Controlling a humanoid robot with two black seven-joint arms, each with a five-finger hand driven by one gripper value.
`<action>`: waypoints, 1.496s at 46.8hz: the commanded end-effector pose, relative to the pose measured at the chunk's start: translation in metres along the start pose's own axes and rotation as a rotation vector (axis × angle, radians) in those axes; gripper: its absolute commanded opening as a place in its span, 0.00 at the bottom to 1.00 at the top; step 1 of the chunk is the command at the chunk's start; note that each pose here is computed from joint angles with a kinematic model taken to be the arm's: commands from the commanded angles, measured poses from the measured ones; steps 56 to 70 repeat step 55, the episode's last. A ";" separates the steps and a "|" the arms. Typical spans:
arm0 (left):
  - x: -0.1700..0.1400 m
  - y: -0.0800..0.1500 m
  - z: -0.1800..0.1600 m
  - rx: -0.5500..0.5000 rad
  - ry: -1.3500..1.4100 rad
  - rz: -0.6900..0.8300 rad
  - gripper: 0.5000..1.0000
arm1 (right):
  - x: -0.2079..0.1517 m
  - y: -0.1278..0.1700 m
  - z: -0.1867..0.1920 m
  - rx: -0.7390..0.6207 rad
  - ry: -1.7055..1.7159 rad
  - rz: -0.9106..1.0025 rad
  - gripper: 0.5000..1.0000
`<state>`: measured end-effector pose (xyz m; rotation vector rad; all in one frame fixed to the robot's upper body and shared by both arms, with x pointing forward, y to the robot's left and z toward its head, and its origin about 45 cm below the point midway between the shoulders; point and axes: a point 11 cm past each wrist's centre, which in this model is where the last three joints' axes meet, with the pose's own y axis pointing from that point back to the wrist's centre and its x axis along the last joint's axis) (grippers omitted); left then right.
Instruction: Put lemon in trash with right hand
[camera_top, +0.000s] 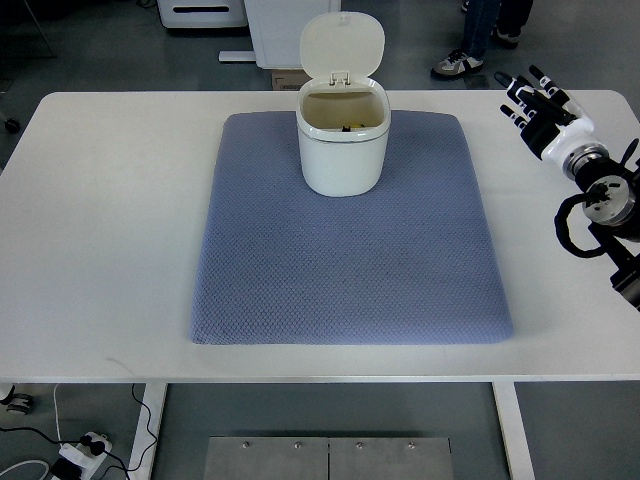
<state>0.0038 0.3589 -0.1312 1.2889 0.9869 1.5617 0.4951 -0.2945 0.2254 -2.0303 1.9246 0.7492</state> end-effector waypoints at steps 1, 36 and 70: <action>0.000 0.000 0.000 0.000 -0.001 0.000 1.00 | 0.002 0.001 0.005 0.012 -0.047 0.006 1.00; 0.000 0.000 0.000 0.000 -0.001 0.000 1.00 | 0.045 0.035 0.043 0.112 -0.369 -0.025 1.00; 0.000 0.000 0.000 0.000 0.001 0.000 1.00 | 0.043 0.049 0.067 0.127 -0.468 -0.030 1.00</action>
